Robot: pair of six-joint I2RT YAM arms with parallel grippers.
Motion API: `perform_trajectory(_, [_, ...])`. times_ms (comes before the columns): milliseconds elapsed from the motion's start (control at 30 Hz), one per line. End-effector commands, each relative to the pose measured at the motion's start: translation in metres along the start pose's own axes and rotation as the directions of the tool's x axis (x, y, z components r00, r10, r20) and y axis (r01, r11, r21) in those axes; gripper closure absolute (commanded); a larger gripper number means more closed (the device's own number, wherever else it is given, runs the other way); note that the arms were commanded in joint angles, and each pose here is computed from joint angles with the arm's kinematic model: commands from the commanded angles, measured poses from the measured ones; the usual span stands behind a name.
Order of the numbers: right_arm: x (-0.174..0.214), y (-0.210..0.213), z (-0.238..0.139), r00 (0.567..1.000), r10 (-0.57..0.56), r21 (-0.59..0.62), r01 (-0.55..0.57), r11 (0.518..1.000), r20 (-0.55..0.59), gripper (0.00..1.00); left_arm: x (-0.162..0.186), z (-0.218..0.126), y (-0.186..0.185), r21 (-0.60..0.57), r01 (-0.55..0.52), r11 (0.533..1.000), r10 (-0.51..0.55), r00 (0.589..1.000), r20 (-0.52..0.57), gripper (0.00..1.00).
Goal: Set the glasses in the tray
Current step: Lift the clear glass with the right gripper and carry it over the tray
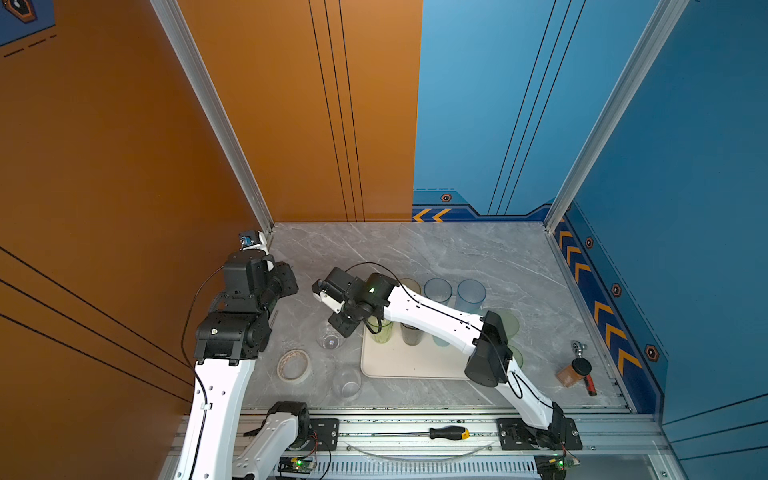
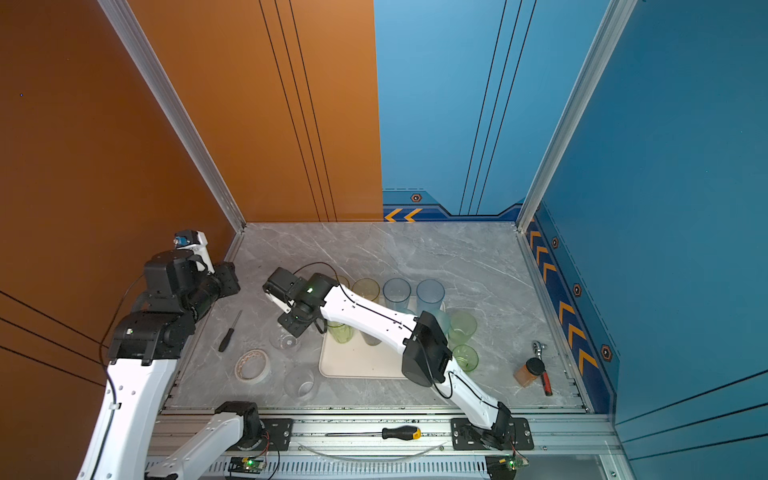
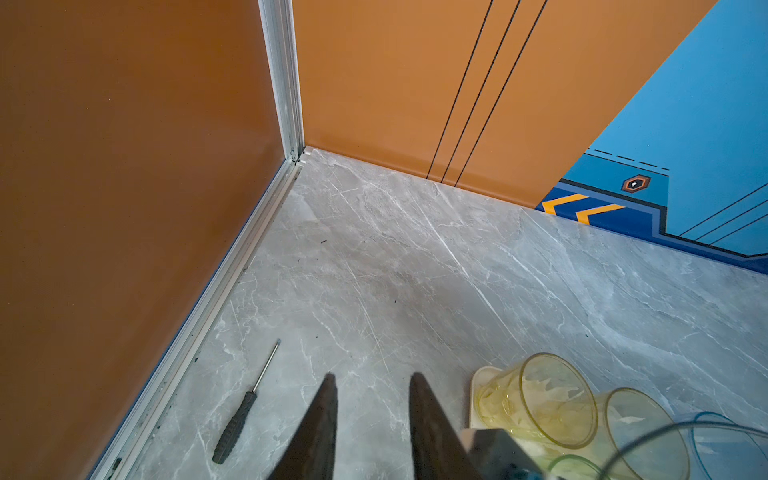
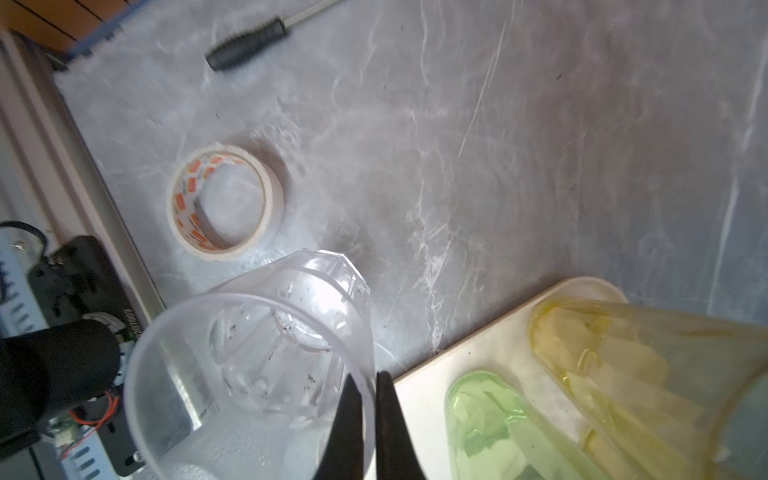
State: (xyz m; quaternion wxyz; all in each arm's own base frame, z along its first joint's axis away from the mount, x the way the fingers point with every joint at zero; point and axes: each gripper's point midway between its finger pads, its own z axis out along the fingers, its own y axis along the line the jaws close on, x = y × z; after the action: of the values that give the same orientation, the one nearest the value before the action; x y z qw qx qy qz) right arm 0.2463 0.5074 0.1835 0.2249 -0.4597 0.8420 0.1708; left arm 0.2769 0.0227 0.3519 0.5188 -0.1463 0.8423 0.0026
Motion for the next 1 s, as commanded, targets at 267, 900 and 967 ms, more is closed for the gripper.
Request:
perform_trajectory(267, [-0.019,-0.002,-0.140,0.967,-0.061,-0.030,0.071,0.997,0.247,1.00,0.016,0.011,0.001,0.000,-0.018,1.000,0.018,0.998,-0.059,0.70])
perform_trajectory(900, [0.113,-0.005,-0.096,0.998,-0.061,0.039,0.061,0.997,-0.004,1.00,0.038,0.018,-0.007,0.046,-0.015,0.999,0.022,0.988,-0.155,0.71])
perform_trajectory(967, [0.114,-0.007,-0.085,0.998,-0.060,0.050,0.061,0.997,-0.021,1.00,0.038,0.018,-0.007,0.045,-0.016,0.999,0.023,0.987,-0.158,0.71])
